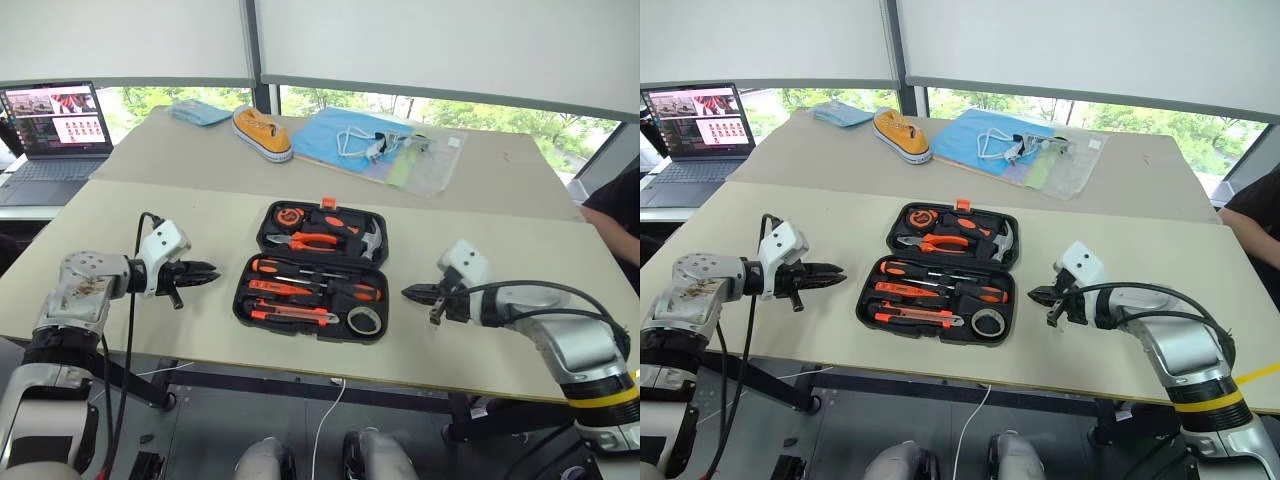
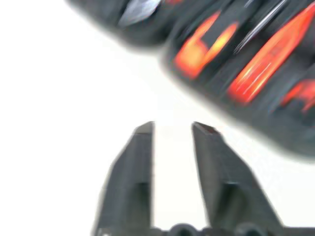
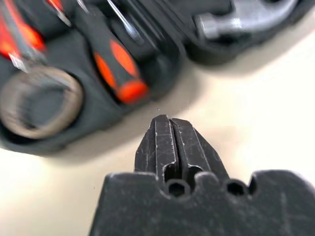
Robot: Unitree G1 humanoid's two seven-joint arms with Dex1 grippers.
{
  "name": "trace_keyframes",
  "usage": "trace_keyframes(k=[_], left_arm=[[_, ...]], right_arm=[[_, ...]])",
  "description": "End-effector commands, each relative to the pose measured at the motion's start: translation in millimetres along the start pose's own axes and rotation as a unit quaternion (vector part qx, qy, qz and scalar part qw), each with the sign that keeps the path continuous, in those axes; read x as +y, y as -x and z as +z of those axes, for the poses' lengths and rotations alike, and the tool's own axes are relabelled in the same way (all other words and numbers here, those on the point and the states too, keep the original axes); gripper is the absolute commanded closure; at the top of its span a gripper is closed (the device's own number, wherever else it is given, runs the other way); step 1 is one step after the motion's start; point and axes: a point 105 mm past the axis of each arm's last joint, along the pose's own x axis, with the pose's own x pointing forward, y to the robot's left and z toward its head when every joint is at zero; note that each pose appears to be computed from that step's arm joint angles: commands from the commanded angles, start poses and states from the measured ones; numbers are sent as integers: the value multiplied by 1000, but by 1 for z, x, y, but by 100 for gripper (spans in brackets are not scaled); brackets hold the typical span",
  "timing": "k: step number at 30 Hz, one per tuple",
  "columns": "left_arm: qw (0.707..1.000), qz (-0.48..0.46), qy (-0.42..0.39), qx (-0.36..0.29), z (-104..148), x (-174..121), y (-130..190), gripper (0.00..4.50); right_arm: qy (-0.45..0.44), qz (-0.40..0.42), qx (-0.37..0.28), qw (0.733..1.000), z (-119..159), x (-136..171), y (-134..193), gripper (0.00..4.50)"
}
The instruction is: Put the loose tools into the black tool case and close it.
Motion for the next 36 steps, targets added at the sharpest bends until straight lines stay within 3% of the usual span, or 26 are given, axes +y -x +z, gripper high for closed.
trace_keyframes(k=[1, 10, 20, 28, 36], left_arm=[[998, -33, -38, -25, 20, -10, -22, 442], [985, -157, -48, -58, 41, -55, -51, 442], [964, -245, -99, -45, 40, -108, -63, 442], [968, -227, -111, -7, 20, -97, -55, 442], [978, -184, -79, 66, -21, -64, -4, 442]], right_arm=[[65, 4, -16, 998, 14, -4, -6, 450], [115, 108, -46, 986, 23, 23, -5, 450], [107, 127, -22, 986, 8, 44, 22, 450], [96, 102, 6, 990, -10, 48, 34, 450], [88, 32, 53, 994, -32, 18, 52, 450]])
